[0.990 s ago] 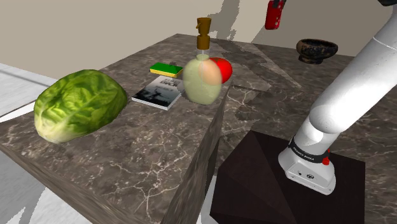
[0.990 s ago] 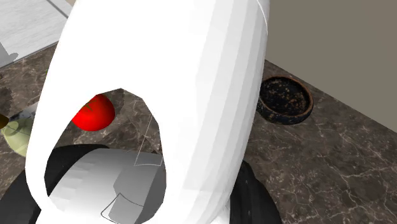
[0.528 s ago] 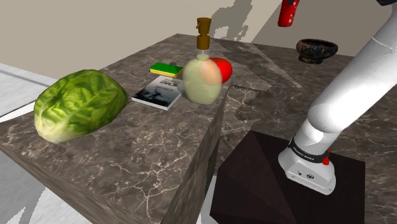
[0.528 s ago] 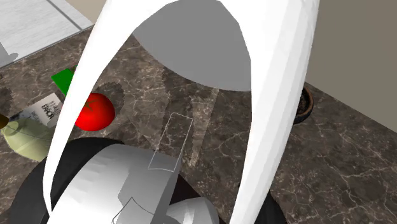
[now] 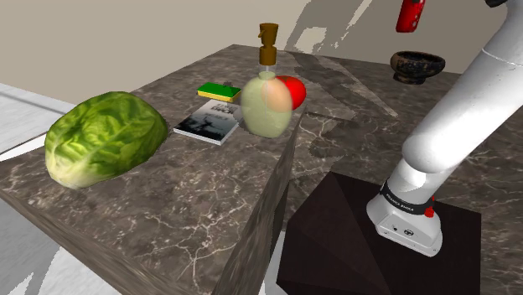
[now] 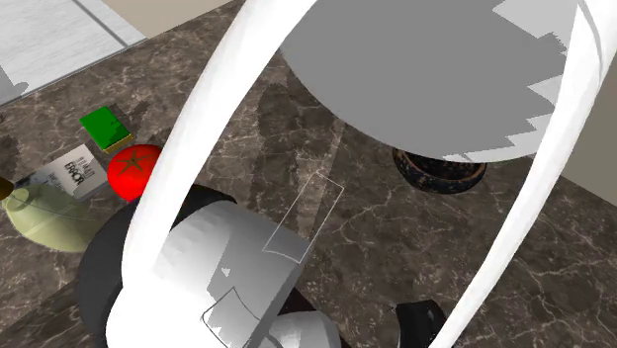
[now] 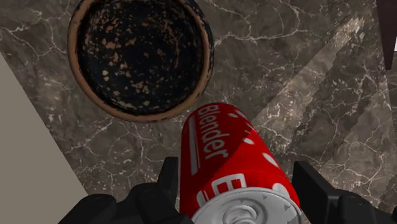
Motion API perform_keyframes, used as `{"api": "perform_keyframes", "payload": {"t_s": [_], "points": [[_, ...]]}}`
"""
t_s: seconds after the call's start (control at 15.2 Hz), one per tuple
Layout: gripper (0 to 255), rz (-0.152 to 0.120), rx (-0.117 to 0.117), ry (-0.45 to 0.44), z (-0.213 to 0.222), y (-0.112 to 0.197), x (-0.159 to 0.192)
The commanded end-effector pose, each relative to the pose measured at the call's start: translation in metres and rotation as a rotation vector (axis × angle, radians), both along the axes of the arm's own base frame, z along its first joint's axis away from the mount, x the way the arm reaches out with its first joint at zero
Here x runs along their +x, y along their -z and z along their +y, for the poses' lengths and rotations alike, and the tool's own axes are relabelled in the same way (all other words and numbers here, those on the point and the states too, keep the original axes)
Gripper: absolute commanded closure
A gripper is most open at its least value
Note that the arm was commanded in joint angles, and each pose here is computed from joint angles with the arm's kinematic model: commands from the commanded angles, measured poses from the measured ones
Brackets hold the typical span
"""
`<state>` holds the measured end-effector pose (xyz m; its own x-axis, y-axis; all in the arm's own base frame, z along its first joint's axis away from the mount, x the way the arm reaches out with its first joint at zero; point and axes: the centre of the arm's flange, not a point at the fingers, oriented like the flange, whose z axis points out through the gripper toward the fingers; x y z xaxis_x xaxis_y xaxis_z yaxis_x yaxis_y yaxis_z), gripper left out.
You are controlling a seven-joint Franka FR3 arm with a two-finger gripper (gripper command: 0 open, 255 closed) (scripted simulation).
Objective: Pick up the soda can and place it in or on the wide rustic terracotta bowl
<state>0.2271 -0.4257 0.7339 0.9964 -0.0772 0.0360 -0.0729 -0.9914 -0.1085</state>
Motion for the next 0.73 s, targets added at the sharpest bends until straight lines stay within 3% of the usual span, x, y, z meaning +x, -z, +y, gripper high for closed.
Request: {"api": "perform_keyframes", "payload": {"t_s": [0.0,0.4,0.66], "points": [[255,0.0,-0.001,-0.002,-0.018,-0.004,-0.02],[255,0.0,-0.001,-0.002,-0.072,-0.014,-0.086],[255,0.0,-0.001,-0.002,-0.072,0.007,-0.086]]}}
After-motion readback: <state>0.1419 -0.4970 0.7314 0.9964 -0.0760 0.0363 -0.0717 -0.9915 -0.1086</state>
